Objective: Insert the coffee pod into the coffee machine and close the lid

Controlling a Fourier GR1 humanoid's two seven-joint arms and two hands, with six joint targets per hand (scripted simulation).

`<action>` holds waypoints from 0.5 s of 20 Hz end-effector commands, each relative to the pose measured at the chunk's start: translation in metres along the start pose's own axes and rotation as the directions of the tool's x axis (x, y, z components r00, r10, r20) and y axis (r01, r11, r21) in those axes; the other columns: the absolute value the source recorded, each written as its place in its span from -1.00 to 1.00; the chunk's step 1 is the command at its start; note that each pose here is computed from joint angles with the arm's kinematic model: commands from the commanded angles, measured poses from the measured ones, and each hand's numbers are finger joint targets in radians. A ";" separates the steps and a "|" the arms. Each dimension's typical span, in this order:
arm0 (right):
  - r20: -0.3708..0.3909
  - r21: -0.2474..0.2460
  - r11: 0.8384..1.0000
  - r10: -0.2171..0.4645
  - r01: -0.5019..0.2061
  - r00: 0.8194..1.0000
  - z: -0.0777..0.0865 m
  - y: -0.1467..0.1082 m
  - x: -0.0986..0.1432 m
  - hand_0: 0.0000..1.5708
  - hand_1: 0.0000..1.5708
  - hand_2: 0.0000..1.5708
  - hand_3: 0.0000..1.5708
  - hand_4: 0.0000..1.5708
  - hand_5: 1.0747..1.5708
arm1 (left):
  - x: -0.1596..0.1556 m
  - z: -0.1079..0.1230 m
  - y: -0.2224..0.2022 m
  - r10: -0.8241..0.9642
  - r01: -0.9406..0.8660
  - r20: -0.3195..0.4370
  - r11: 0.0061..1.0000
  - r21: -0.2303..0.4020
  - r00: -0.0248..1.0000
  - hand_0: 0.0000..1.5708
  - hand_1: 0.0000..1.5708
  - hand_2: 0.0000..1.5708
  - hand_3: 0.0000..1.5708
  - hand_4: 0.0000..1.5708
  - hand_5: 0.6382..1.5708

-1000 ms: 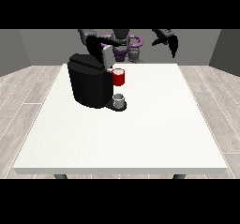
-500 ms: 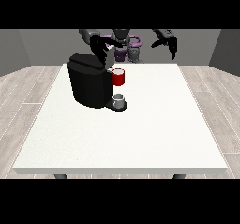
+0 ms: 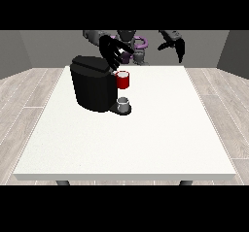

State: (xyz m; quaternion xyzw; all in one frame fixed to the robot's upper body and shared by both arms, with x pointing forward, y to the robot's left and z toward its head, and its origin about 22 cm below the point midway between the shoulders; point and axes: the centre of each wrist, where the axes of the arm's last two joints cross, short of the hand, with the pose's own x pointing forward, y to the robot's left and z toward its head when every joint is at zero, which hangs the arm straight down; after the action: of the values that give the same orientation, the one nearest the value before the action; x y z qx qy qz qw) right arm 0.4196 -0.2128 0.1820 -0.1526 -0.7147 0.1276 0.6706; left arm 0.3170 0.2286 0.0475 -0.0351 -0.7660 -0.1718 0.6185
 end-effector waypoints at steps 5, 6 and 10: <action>0.242 0.068 0.998 0.002 -0.019 0.970 0.006 0.018 0.061 -1.00 -1.00 -1.00 -1.00 -0.81 1.00 | 0.018 -0.016 -0.010 -0.006 0.011 0.081 0.998 -0.060 0.997 -1.00 -1.00 -1.00 -1.00 -0.49 1.00; 0.228 0.075 0.997 0.005 -0.022 0.974 0.006 0.011 0.068 -1.00 -1.00 -1.00 -1.00 -0.89 1.00 | 0.018 -0.017 -0.011 -0.002 0.006 0.065 0.998 -0.067 0.998 -1.00 -1.00 -1.00 -1.00 -0.51 1.00; 0.249 0.014 0.999 0.039 -0.044 0.968 0.012 -0.007 0.092 -1.00 -1.00 -1.00 -1.00 -1.00 1.00 | 0.032 -0.030 -0.013 -0.009 0.020 0.120 0.996 -0.092 0.993 -1.00 -1.00 -1.00 -1.00 -0.47 1.00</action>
State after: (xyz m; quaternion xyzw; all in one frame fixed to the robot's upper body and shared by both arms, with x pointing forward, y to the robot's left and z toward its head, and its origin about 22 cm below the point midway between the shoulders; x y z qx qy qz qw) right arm 0.4080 -0.2376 0.2280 -0.2029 -0.6914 0.0922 0.6872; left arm 0.3277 0.2107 0.0673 -0.0612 -0.7846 -0.1980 0.5843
